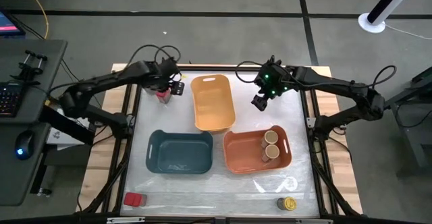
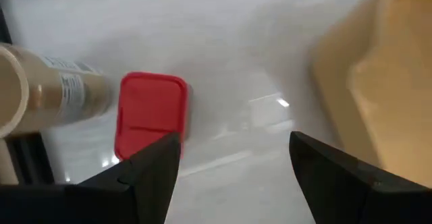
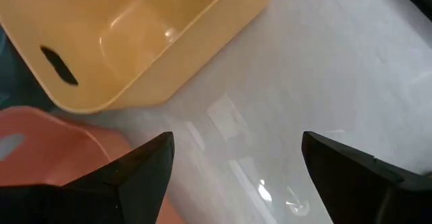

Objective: Sort spices by type
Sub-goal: Put the top red seasoning can into the yellow bin

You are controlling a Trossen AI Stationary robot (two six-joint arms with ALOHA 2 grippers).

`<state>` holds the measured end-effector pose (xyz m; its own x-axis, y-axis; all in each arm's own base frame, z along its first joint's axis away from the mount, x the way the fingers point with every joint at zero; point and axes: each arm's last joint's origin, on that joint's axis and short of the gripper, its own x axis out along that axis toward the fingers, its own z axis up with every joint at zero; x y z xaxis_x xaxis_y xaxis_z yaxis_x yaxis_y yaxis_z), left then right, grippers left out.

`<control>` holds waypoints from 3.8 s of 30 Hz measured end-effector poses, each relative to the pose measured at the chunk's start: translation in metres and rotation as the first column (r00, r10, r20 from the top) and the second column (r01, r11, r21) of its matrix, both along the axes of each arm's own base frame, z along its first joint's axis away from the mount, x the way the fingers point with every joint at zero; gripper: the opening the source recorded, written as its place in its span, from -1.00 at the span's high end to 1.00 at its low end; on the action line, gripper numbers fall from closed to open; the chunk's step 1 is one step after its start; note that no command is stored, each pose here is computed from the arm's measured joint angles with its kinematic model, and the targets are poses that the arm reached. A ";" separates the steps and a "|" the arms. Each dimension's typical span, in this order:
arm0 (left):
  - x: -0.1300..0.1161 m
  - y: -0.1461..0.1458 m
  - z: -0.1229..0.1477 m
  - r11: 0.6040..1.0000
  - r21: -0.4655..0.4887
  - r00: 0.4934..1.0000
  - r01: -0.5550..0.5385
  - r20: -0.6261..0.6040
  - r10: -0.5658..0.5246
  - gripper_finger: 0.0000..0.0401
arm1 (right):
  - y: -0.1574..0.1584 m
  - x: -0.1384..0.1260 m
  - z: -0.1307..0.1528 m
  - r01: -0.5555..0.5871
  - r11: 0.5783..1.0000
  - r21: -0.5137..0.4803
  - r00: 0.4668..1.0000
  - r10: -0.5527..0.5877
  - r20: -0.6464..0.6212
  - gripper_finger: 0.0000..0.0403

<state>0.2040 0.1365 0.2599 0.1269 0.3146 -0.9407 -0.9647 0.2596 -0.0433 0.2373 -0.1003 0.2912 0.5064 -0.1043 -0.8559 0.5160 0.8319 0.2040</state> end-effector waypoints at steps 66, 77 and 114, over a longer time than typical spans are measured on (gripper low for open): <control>-0.003 0.036 -0.057 0.990 -0.114 0.975 -0.077 -0.214 0.051 -0.07 | -0.008 0.003 0.004 0.124 0.992 0.007 0.990 -0.124 0.067 -0.58; 0.004 0.031 -0.054 0.992 -0.120 0.985 -0.024 -0.173 0.003 0.00 | -0.008 0.003 0.004 0.122 0.993 0.006 0.990 -0.122 0.067 -0.58; 0.136 -0.024 0.008 0.981 0.055 0.977 0.184 0.098 -0.188 0.04 | -0.008 0.003 0.004 0.136 0.991 0.007 0.989 -0.136 0.066 -0.58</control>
<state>0.3397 0.1123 0.2682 0.2820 0.3184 -0.9050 -0.8904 0.4382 -0.1232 0.2401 -0.1086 0.2949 0.5433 -0.1741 -0.8213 0.6094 0.7547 0.2431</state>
